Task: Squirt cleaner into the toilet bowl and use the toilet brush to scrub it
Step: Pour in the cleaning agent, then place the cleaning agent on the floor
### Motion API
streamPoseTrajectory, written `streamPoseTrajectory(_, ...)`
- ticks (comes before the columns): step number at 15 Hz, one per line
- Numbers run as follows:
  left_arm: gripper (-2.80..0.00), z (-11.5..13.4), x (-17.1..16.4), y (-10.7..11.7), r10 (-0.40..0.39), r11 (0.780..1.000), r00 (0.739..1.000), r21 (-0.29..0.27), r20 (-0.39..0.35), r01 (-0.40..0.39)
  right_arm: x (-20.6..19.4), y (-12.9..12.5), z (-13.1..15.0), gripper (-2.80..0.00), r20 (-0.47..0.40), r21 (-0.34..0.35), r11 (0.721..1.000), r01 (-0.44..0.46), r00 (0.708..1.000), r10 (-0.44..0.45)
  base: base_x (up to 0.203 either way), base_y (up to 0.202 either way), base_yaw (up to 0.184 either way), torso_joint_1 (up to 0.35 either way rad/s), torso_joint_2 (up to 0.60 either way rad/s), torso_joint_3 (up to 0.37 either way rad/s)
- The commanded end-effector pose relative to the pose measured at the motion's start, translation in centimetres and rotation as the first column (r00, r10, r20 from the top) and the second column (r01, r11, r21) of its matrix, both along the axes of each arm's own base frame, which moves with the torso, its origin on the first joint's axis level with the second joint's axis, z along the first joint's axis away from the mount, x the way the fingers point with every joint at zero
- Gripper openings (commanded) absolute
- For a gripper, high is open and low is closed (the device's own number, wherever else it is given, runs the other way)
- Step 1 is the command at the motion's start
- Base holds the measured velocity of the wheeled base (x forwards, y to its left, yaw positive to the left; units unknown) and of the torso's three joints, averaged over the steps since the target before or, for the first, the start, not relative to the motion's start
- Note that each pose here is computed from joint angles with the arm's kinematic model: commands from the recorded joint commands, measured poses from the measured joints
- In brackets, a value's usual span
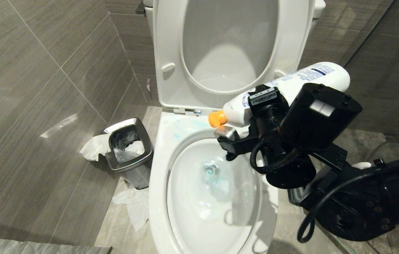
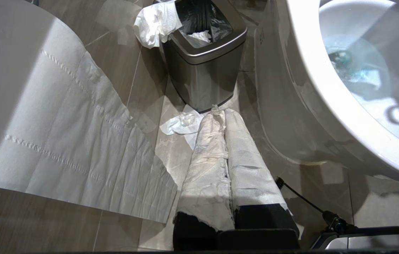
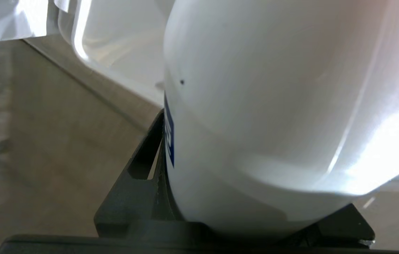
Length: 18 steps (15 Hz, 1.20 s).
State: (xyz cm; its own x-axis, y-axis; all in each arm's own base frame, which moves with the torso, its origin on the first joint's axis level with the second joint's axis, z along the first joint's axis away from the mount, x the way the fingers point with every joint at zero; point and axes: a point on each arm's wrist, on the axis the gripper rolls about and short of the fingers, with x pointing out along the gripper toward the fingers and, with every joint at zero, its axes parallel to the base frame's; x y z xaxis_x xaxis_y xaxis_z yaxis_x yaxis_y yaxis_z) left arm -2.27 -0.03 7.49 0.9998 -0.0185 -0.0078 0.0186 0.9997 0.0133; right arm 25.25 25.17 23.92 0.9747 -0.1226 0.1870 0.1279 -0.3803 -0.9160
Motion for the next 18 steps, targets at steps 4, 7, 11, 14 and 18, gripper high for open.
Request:
streamPoseTrajectory(4,-2.8,0.0,0.0,0.0,0.0,1.0,1.0,0.0,-0.001,0.0,-0.5,-0.5,0.2,-2.8,0.039,0.287,0.955,0.073,0.995,-0.088,0.0,0.0,0.0,0.0,0.0,0.0)
streamPoseTrajectory(7,-2.8,0.0,0.0,0.0,0.0,1.0,1.0,0.002,-0.001,0.0,-1.6,-0.4,1.5,-2.8,0.063,0.456,0.887,0.076,0.991,-0.118,0.0,0.0,0.0,0.0,0.0,0.0)
streamPoseTrajectory(11,-2.8,0.0,0.0,0.0,0.0,1.0,1.0,0.001,-0.003,0.0,-2.8,-0.4,4.2,-2.8,0.103,0.645,0.761,0.06,0.981,-0.165,0.0,0.0,0.0,0.0,0.0,0.0)
streamPoseTrajectory(14,-2.8,0.0,0.0,0.0,0.0,1.0,1.0,0.0,-0.003,0.0,-3.1,-0.9,7.9,-2.8,0.136,0.753,0.656,0.054,0.962,-0.236,0.0,0.0,0.0,0.0,0.0,0.0)
streamPoseTrajectory(18,-2.8,0.0,0.0,0.0,0.0,1.0,1.0,0.002,-0.003,0.0,-4.4,-2.6,12.5,-2.8,0.118,0.832,0.549,0.084,0.939,-0.323,0.0,0.0,0.0,0.0,0.0,0.0)
